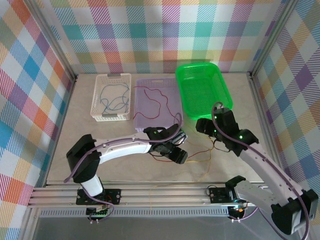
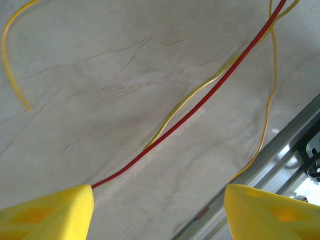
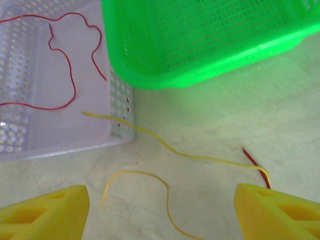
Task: Untangle the cables
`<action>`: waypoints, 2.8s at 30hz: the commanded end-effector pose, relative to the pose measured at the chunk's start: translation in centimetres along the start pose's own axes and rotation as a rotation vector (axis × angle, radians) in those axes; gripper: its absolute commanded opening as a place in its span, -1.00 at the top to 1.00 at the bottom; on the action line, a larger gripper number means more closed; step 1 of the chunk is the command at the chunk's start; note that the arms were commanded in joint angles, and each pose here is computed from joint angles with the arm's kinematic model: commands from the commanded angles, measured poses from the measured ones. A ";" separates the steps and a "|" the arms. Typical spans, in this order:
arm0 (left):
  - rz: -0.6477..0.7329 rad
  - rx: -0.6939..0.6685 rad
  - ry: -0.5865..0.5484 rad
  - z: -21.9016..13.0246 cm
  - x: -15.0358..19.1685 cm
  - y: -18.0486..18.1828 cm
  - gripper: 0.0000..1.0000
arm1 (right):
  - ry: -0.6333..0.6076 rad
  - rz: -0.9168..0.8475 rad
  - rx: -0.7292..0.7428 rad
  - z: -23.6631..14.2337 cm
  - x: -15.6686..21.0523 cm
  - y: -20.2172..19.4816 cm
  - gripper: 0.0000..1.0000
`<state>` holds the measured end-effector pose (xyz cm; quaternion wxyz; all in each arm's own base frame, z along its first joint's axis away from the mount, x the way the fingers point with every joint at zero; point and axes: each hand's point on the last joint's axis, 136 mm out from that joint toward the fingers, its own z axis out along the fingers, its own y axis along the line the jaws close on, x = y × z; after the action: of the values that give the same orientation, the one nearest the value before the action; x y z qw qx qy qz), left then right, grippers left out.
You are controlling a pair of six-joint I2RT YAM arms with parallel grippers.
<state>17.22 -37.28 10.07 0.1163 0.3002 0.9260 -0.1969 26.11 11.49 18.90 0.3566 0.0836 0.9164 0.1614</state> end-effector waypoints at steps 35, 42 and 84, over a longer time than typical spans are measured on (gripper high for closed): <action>0.135 0.006 0.018 5.3 -2.1 -3.2 1.00 | 0.146 0.229 0.002 -0.7 12.3 -6.8 -0.58; 0.106 0.101 -0.048 1.7 -3.3 -5.0 1.00 | 0.162 0.211 -0.067 1.3 12.6 -5.5 -0.45; -0.161 0.043 -0.776 -32.2 -13.1 6.6 1.00 | -0.097 0.073 0.064 -1.7 1.0 -3.4 1.00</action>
<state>27.69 -26.33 41.06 0.4292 0.1360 0.8246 -0.3425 22.96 9.78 13.02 0.3242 0.1386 0.9208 0.1667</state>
